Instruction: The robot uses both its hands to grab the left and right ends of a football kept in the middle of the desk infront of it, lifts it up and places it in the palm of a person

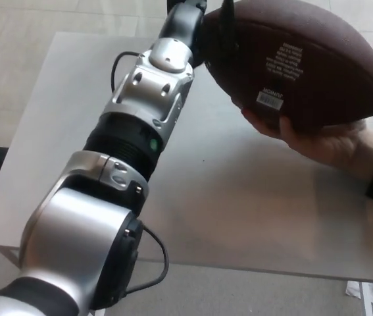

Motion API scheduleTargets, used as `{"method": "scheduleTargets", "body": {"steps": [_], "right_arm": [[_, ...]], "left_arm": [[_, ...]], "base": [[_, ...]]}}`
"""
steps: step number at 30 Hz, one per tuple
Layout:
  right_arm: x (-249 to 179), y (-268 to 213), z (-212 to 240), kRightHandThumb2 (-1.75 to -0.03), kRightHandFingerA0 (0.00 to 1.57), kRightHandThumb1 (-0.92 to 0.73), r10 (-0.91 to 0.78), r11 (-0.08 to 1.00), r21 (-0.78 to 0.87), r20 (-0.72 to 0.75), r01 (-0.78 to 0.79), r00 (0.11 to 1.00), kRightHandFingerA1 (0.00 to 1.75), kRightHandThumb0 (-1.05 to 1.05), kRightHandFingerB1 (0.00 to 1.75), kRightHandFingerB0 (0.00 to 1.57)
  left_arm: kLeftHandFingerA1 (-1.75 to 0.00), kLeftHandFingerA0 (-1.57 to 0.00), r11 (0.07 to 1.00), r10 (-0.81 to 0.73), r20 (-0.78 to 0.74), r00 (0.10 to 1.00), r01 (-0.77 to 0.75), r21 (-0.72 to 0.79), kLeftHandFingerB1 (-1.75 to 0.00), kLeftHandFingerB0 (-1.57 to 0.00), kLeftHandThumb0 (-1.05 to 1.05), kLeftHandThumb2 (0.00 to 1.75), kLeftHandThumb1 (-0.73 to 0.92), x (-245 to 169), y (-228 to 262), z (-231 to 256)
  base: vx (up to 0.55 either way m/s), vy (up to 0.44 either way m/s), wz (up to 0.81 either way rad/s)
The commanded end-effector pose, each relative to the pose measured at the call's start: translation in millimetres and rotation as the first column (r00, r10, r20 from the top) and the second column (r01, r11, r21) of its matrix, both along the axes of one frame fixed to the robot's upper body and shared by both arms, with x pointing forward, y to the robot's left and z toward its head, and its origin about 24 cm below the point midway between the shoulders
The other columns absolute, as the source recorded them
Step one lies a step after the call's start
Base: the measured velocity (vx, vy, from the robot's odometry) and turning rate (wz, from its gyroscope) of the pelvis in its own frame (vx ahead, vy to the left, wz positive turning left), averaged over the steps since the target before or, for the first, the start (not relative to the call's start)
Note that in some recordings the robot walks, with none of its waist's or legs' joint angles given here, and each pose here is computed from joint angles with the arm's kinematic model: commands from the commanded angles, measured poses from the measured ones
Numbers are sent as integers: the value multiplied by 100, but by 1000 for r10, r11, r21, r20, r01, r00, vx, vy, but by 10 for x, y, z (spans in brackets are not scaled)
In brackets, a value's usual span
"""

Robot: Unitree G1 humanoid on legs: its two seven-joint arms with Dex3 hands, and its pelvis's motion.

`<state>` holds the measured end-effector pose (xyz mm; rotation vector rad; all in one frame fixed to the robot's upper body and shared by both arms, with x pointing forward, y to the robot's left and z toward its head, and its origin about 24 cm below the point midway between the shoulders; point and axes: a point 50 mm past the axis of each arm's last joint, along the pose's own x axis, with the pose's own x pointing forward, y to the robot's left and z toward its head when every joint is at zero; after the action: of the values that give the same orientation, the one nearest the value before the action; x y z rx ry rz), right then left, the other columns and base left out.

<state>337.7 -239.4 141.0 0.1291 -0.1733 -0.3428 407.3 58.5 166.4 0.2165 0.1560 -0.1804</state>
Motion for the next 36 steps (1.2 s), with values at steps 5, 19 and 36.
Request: {"method": "scheduleTargets", "body": {"steps": [5,19,36], "right_arm": [[-654,-535,483,-129,0,-80,130,964,-244,97,-103,987,10,-105,2,0],[-2358,-851,630,-107,1,-39,-14,953,-294,210,77,978,49,-37,48,0],[-3362,-1258,117,-68,56,-90,-788,554,-65,281,830,548,40,-81,36,47]], "left_arm": [[-25,0,970,140,135,981,-108,-219,0,0,-105,129,88,-712,1421,37],[-53,-22,805,593,333,733,-534,-258,-36,-8,-95,116,75,-3079,2545,-211],[-45,-44,422,872,435,226,-796,-433,-37,-28,-92,68,91,-4477,3282,-286]], "base": [[0,0,0],[0,0,0],[0,0,0]]}}
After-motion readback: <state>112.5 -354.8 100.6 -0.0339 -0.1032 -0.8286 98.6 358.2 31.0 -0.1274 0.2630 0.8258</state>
